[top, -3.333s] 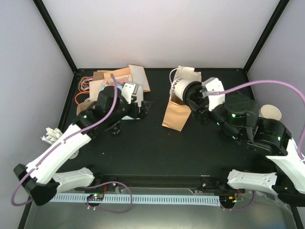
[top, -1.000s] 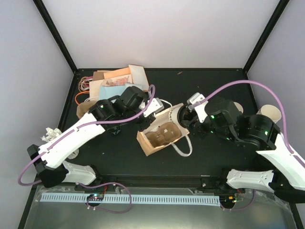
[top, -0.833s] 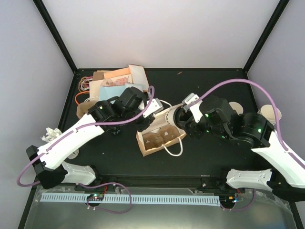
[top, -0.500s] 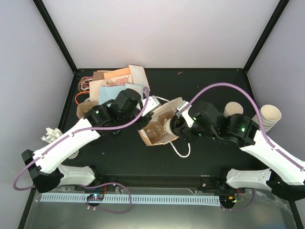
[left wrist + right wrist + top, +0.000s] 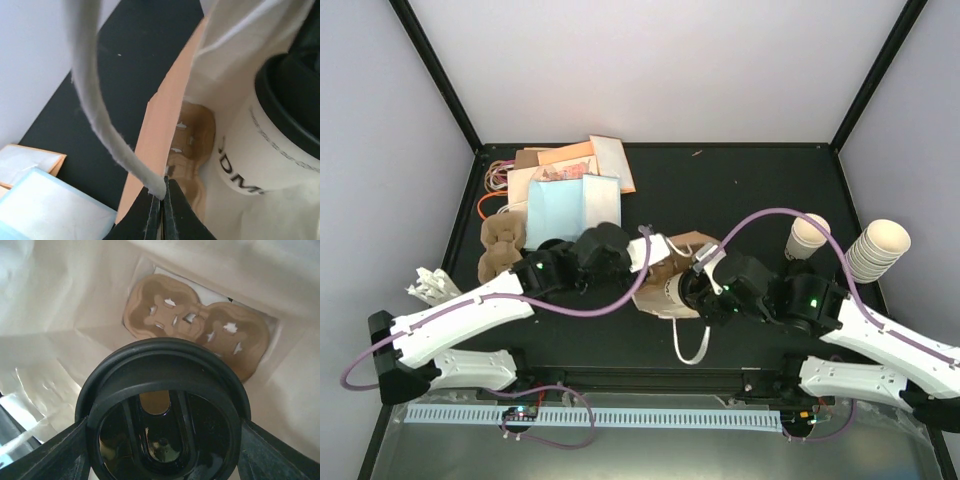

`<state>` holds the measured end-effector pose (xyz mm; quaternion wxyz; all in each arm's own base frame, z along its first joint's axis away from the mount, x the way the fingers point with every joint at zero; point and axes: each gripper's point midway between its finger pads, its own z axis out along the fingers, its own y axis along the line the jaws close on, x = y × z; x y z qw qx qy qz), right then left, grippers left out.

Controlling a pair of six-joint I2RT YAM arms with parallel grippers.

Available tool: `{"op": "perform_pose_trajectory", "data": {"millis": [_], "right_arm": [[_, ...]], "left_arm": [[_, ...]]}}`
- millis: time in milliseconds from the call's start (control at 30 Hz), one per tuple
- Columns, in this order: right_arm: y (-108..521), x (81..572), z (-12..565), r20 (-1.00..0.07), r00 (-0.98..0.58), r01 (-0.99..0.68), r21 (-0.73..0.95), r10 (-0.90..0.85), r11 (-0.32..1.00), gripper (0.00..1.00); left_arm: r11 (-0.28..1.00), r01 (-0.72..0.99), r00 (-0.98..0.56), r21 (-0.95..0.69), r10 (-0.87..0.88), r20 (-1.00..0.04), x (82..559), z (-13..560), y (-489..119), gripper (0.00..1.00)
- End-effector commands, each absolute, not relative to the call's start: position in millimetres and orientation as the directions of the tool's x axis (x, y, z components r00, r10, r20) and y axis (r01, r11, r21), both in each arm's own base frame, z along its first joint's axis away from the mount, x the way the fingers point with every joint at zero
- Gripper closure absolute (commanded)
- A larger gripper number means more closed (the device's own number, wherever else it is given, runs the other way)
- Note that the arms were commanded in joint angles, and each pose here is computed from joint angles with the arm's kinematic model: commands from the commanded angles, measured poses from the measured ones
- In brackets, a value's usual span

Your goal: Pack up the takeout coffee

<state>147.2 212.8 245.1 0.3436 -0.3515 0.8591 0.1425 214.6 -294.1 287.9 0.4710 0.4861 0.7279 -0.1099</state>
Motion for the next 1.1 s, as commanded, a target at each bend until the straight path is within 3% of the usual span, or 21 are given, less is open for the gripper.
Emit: {"op": "perform_pose_trajectory", "data": {"millis": [0,400,733,1067], "right_arm": [[214.1,159.6,261.9,-0.792,-0.497,-0.632,0.051,-0.354,0.773,0.5],[221.0,172.2,279.3,-0.823,-0.436,-0.606,-0.03,-0.363,0.795,0.49],[224.7,181.2,233.4,-0.804,-0.426,-0.526,-0.154,-0.415,0.837,0.49],[219.0,171.4,206.9,-0.834,-0.479,-0.492,-0.002,-0.272,0.871,0.49]], "left_arm": [[0.56,0.746,-0.02,0.36,0.559,-0.829,217.1,301.5,-297.3,0.98],[0.592,0.751,-0.057,0.293,0.5,-0.864,208.2,309.9,-304.5,0.98],[0.633,0.725,-0.103,0.273,0.492,-0.865,212.8,321.5,-302.7,0.98],[0.69,0.695,-0.258,0.201,0.501,-0.826,220.2,306.9,-310.7,0.98]]}}
